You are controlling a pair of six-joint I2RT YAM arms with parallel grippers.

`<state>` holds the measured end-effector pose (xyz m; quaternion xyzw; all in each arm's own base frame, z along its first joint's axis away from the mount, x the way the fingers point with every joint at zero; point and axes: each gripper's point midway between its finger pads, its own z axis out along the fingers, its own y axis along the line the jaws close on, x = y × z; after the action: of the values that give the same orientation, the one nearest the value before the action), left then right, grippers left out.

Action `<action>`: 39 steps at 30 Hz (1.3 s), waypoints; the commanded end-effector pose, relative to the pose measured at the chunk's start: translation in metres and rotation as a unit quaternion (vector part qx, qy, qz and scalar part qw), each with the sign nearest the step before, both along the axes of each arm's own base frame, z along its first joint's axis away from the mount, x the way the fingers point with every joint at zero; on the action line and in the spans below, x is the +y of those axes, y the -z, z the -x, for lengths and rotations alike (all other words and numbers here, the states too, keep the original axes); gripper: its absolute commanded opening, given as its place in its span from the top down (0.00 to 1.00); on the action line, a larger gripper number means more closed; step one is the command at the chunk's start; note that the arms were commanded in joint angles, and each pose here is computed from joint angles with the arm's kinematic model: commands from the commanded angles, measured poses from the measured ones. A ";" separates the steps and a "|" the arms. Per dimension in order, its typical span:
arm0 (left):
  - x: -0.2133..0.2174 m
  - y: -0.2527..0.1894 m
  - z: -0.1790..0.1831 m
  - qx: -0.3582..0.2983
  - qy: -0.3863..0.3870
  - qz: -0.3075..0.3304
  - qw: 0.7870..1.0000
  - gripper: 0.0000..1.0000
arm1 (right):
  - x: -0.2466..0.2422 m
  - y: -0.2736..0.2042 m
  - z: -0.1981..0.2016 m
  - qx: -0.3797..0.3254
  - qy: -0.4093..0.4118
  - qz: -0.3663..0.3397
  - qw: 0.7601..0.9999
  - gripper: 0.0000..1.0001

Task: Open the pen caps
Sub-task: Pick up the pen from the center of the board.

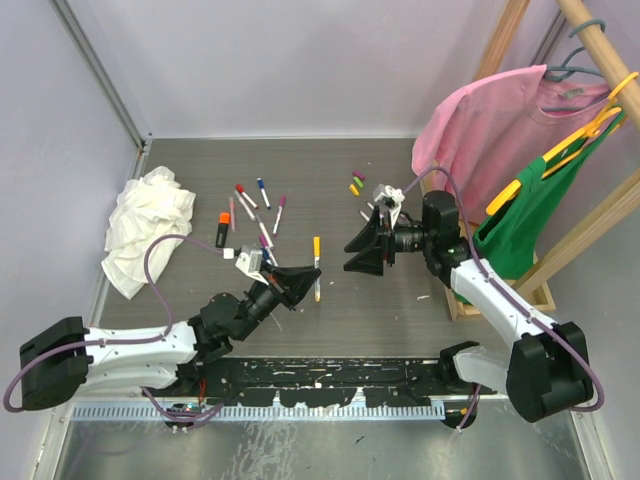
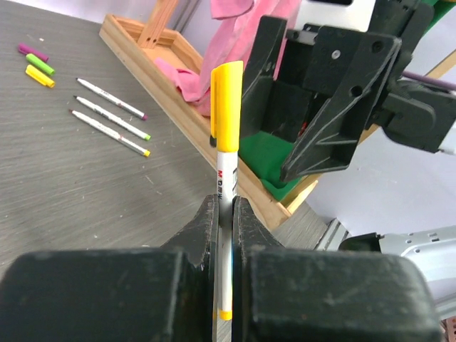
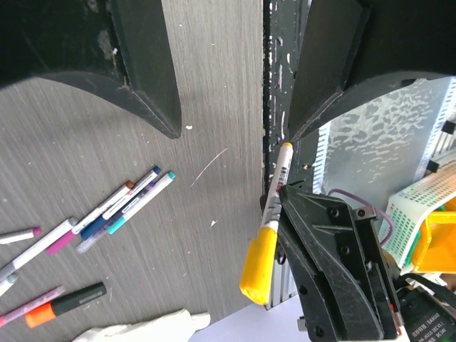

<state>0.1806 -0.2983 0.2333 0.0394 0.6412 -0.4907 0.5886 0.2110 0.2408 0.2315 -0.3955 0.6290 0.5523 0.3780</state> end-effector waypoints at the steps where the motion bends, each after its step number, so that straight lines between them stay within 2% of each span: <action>1: -0.002 -0.050 0.000 -0.051 -0.001 0.072 0.996 1.00 | 0.006 -0.006 0.007 -0.009 -0.023 -0.025 0.999 0.33; 11: -0.016 -0.069 -0.014 -0.065 -0.022 0.108 0.992 1.00 | 0.023 0.001 0.017 -0.006 -0.031 -0.043 0.999 0.33; 17: -0.027 -0.077 -0.018 -0.072 -0.023 0.133 0.988 1.00 | 0.031 0.002 0.017 0.021 -0.019 -0.048 0.998 0.34; 23: -0.038 -0.060 -0.023 -0.060 -0.023 0.122 0.990 1.00 | 0.032 0.001 0.014 0.038 -0.003 -0.053 0.998 0.39; 25: -0.039 -0.059 -0.024 -0.060 -0.023 0.121 0.990 1.00 | 0.032 0.001 0.013 0.044 -0.003 -0.052 0.998 0.45; 28: -0.038 -0.058 -0.025 -0.060 -0.027 0.120 0.991 1.00 | 0.033 0.001 0.014 0.049 -0.005 -0.051 0.998 0.60; 32: -0.038 -0.057 -0.025 -0.061 -0.029 0.118 0.991 1.00 | 0.033 0.002 0.015 0.053 -0.009 -0.049 0.997 0.66; 35: -0.037 -0.057 -0.025 -0.061 -0.029 0.118 0.991 0.99 | 0.034 0.002 0.016 0.055 -0.013 -0.048 0.997 0.77; 38: -0.037 -0.057 -0.025 -0.061 -0.028 0.118 0.991 0.91 | 0.034 0.001 0.016 0.053 -0.017 -0.047 0.997 0.94; 39: -0.037 -0.057 -0.024 -0.061 -0.027 0.118 0.991 0.82 | 0.034 0.001 0.016 0.052 -0.018 -0.045 0.997 0.98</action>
<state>0.2065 -0.3399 0.2568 0.0031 0.5860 -0.5182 0.6230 0.1917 0.2720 0.2205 -0.3424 0.6315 0.6098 0.3348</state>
